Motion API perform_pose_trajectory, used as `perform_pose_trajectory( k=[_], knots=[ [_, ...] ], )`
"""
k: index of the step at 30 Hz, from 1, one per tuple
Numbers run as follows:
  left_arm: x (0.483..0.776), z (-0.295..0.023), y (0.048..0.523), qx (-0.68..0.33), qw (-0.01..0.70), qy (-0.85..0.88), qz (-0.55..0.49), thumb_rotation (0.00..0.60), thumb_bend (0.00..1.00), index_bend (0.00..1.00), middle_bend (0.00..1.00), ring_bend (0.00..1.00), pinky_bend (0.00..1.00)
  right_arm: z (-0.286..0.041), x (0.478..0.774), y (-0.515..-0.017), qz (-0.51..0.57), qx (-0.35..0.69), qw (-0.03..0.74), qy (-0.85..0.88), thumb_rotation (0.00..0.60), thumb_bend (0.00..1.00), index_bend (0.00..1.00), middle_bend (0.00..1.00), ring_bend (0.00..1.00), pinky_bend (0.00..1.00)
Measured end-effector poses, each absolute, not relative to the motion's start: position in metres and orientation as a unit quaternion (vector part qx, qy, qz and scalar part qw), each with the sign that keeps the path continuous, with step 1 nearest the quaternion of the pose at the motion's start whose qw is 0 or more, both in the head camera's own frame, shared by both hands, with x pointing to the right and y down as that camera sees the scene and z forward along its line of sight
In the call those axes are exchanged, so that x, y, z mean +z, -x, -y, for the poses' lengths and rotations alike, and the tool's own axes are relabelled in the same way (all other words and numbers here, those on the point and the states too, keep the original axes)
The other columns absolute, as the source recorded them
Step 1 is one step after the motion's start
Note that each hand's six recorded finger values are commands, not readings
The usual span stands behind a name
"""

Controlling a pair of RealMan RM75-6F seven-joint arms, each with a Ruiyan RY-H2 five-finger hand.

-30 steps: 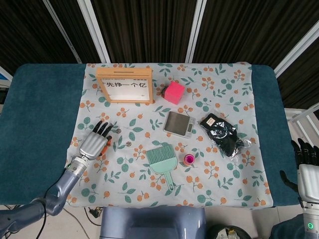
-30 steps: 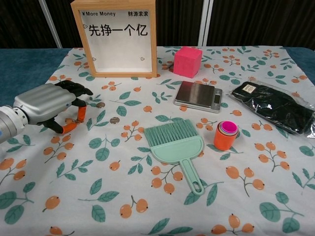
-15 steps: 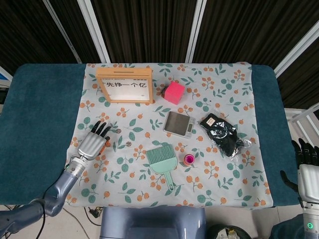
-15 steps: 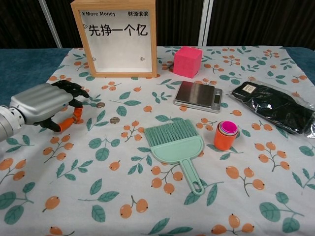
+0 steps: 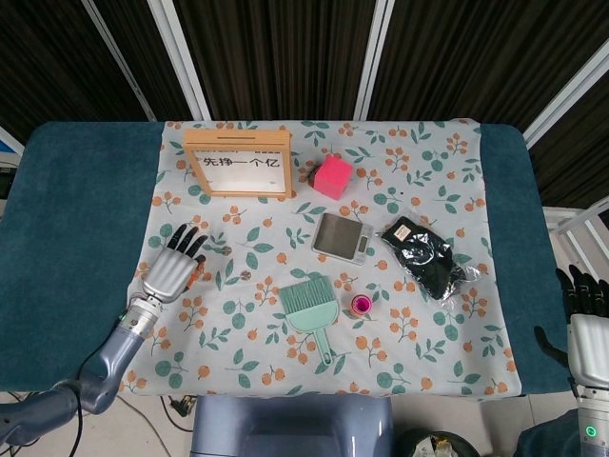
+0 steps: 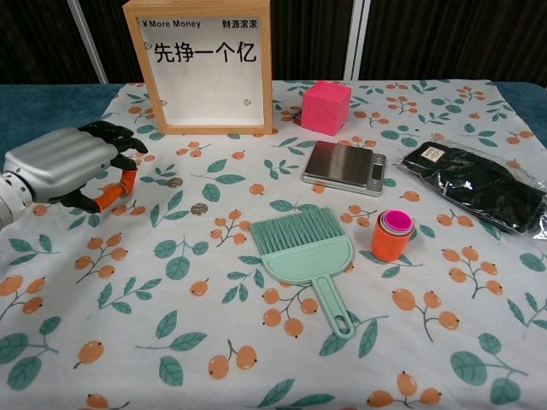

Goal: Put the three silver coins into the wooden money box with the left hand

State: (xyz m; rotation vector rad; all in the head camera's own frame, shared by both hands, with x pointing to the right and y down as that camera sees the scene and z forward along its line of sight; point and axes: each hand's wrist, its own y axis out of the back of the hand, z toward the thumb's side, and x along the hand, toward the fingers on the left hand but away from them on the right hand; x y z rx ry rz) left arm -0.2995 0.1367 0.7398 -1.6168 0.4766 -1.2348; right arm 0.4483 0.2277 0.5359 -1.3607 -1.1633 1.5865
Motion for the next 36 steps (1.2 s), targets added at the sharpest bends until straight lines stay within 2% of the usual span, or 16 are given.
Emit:
perform_pose_trajectory(
  k=[6, 16, 19, 29, 36],
  knots=[
    [0.709, -0.115, 0.301, -0.483, 0.523, 0.656, -0.252, 0.6, 0.54, 0.68, 0.17, 0.0, 0.0, -0.228, 0.536, -0.448, 0.454, 0.617, 0.366, 0.529, 0.6, 0.36, 0.03, 0.02, 0.02, 0.0],
    [0.622, -0.033, 0.294, -0.419, 0.552, 0.642, -0.328, 0.6, 0.53, 0.68, 0.18, 0.0, 0.0, -0.228, 0.536, -0.45, 0.462, 0.618, 0.357, 0.526, 0.6, 0.36, 0.03, 0.02, 0.02, 0.0],
    [0.604, -0.007, 0.287, -0.421, 0.547, 0.641, -0.336, 0.6, 0.53, 0.68, 0.18, 0.0, 0.0, -0.227, 0.537, -0.45, 0.466, 0.619, 0.353, 0.525, 0.6, 0.36, 0.03, 0.02, 0.02, 0.0],
    [0.576, 0.067, 0.247, -0.45, 0.532, 0.636, -0.333, 0.6, 0.52, 0.68, 0.18, 0.0, 0.0, -0.227, 0.539, -0.451, 0.476, 0.618, 0.341, 0.525, 0.6, 0.36, 0.03, 0.02, 0.02, 0.0],
    [0.576, 0.099, 0.235, -0.467, 0.536, 0.619, -0.334, 0.6, 0.52, 0.68, 0.19, 0.0, 0.0, -0.226, 0.538, -0.453, 0.485, 0.618, 0.333, 0.521, 0.6, 0.36, 0.03, 0.02, 0.02, 0.0]
  ],
)
